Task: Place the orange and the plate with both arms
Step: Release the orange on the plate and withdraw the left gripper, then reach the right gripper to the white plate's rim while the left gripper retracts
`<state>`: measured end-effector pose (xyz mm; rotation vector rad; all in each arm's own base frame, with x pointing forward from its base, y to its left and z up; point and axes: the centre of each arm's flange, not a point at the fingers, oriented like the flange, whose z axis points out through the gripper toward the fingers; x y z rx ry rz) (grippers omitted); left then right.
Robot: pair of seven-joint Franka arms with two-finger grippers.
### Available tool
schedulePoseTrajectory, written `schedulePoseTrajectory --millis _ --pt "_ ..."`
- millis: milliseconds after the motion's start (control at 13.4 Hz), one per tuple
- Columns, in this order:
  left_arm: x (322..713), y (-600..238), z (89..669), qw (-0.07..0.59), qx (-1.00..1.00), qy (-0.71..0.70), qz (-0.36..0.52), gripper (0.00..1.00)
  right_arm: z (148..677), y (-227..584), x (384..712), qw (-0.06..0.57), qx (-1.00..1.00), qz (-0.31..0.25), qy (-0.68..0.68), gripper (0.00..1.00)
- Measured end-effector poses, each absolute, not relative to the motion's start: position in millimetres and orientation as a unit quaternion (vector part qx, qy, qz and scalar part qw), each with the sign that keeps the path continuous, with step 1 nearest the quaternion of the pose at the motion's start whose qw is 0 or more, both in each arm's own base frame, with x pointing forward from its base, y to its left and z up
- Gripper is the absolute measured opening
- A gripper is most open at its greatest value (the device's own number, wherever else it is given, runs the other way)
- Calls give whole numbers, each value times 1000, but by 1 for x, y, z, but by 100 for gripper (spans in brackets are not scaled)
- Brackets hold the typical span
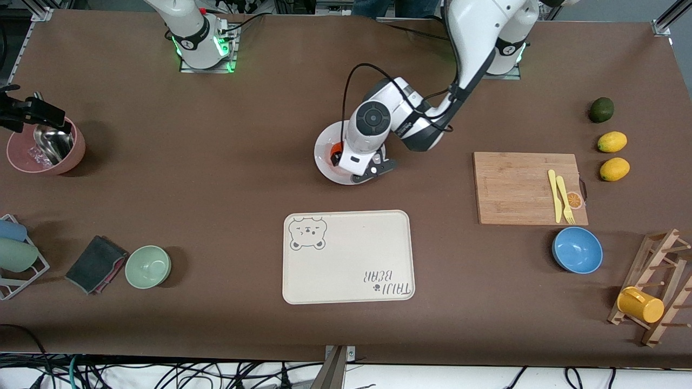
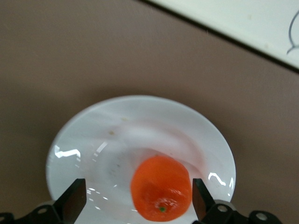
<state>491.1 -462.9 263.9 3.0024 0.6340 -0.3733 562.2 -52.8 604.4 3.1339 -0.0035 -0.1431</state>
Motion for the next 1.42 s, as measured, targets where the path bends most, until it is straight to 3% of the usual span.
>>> schedulePoseTrajectory --millis 374,972,1272,1421 --pt "569 -325 294 10 979 124 -159 100 604 -53 562 2 999 -46 -1 100" --pt "640 -109 321 -21 981 112 -158 100 597 -31 567 -13 998 -51 15 100" --pt "662 -45 366 -9 985 98 -138 100 553 6 579 -35 993 -109 41 100" --pt "669 -32 405 -7 987 100 -128 100 516 22 587 -97 984 -146 37 100"
